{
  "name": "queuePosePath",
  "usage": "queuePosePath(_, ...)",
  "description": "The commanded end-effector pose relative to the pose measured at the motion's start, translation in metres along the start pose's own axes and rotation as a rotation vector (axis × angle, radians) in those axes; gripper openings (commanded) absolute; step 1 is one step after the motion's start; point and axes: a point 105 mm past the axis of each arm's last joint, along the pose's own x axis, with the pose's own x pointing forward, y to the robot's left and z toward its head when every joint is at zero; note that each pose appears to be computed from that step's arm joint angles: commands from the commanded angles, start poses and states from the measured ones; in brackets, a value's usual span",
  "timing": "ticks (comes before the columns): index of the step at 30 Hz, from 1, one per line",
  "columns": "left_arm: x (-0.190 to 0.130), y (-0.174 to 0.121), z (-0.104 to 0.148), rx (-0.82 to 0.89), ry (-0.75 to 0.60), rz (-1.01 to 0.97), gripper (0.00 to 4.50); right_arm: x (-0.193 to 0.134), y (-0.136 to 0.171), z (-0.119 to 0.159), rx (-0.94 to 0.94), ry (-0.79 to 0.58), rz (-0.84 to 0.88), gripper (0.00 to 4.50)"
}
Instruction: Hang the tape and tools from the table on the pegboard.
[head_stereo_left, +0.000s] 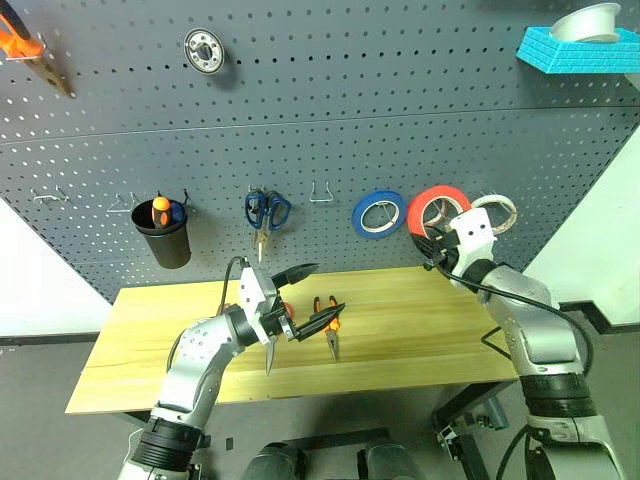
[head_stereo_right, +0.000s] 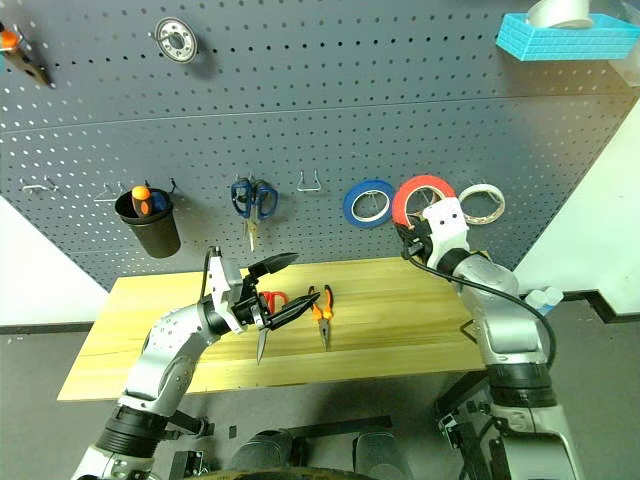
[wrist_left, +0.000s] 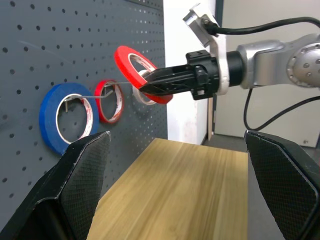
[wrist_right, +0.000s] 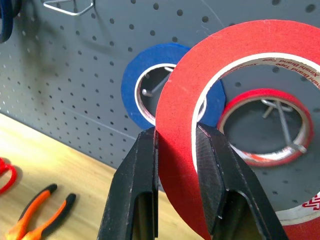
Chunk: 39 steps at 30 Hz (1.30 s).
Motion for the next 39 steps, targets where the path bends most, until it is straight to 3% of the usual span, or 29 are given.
queuePosePath(1, -0.001, -0.001, 0.011, 0.039, -0.022, -0.003, 4.5, 0.007, -0.002, 0.014, -0.032, -0.059, -0.005, 0.7)
queuePosePath(28, -0.011, -0.006, 0.018, 0.039, 0.002, 0.033, 4.5, 0.054, -0.024, -0.034, 0.056, 0.042, -0.108, 0.7)
queuePosePath(39, -0.008, -0.004, 0.017, 0.044, -0.002, 0.039, 4.5, 0.053, -0.028, -0.036, 0.021, 0.057, -0.114, 4.47)
